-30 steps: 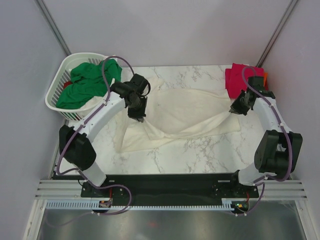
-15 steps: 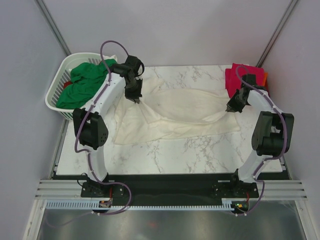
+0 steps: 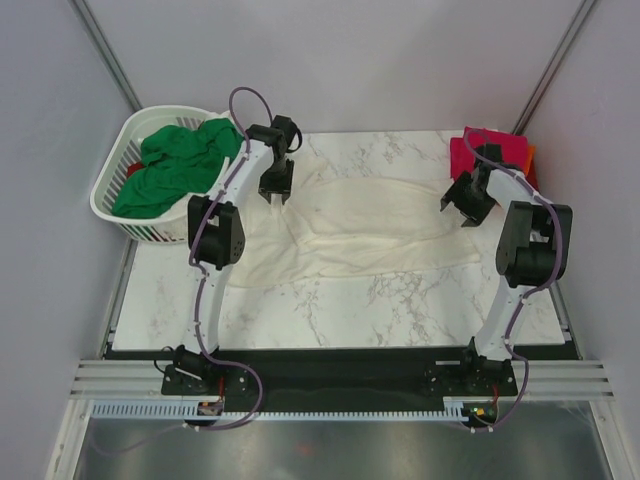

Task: Fold and stack the t-shirts
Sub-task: Fold the tshirt

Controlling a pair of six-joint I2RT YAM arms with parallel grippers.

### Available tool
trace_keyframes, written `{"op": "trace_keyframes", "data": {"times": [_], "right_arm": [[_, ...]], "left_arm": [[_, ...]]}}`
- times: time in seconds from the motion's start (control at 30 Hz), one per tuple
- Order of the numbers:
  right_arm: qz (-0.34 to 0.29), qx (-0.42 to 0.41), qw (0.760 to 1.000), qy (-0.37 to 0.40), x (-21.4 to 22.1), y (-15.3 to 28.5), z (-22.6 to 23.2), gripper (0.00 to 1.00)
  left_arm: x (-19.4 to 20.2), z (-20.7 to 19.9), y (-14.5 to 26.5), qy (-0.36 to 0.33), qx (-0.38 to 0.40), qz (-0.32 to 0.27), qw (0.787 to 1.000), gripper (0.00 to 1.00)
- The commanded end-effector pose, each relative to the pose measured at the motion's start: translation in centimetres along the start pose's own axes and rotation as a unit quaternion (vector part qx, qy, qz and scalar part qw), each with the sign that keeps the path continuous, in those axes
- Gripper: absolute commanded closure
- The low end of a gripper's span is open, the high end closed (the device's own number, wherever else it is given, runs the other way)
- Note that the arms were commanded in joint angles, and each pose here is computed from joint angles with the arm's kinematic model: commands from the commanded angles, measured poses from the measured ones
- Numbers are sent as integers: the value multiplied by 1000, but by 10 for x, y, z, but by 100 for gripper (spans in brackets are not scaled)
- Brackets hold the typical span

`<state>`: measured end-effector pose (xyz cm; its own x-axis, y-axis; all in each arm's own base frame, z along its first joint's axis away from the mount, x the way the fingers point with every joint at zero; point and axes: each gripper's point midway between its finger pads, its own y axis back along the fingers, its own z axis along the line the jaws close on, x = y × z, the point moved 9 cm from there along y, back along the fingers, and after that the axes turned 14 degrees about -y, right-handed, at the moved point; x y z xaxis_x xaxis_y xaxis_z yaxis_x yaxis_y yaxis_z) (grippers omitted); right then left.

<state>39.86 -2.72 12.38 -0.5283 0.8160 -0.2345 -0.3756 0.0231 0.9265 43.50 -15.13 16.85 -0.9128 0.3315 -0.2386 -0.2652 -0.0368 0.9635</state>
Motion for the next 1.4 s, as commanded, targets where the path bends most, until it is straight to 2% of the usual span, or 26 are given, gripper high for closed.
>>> {"op": "trace_keyframes", "data": {"times": [0.0,0.03,0.1,0.13,0.17,0.2,0.23,0.27,0.33,0.37,0.4,0.43,0.5,0.53,0.67,0.83,1.0,1.03,1.17,1.37], "right_arm": [[-66,-1,998,13,-24,24,15,17],[-80,1,997,15,-27,34,16,8],[-122,17,992,16,-30,56,9,2],[-134,19,991,13,-29,64,5,2],[-152,7,988,8,-27,84,3,2],[-140,13,990,7,-16,81,-8,2],[-142,2,990,6,-11,86,-11,2],[-152,-13,988,7,-5,101,-16,2],[-139,8,990,12,14,94,-39,2],[-150,-1,989,10,20,103,-45,2],[-136,9,991,11,32,94,-58,2],[-131,5,991,9,38,94,-63,2],[-119,-4,993,7,50,93,-72,2],[-110,-10,994,11,54,93,-74,2],[-87,-24,995,32,63,95,-78,2],[-72,-79,994,39,79,102,-80,2],[-42,-90,994,54,102,90,-82,2],[-40,-88,993,60,103,89,-84,2],[-51,-81,994,56,103,90,-88,2],[-70,-46,995,61,98,82,-92,2]], "left_arm": [[-14,19,27,31,-65,-40,997,50],[-14,23,45,40,-80,-58,994,48],[-6,24,56,57,-88,-66,992,43],[-1,27,83,66,-93,-97,989,42],[5,27,95,72,-91,-109,987,36],[17,25,88,69,-86,-99,989,33],[29,27,117,71,-73,-131,986,32],[48,25,107,62,-70,-103,990,30],[68,21,115,68,-50,-108,991,30],[82,20,133,75,-33,-134,988,30],[106,16,119,75,-21,-107,991,30],[113,13,117,80,-8,-122,989,30],[151,10,111,93,-3,-106,990,30],[153,8,107,115,1,-120,986,30],[190,5,77,135,-11,-82,987,27],[204,6,50,190,-31,-62,979,22],[209,11,28,263,-37,-68,962,22],[215,15,19,291,-48,-68,953,24],[223,14,4,313,-57,-67,946,26],[229,10,-14,318,-47,-63,945,27]]}}
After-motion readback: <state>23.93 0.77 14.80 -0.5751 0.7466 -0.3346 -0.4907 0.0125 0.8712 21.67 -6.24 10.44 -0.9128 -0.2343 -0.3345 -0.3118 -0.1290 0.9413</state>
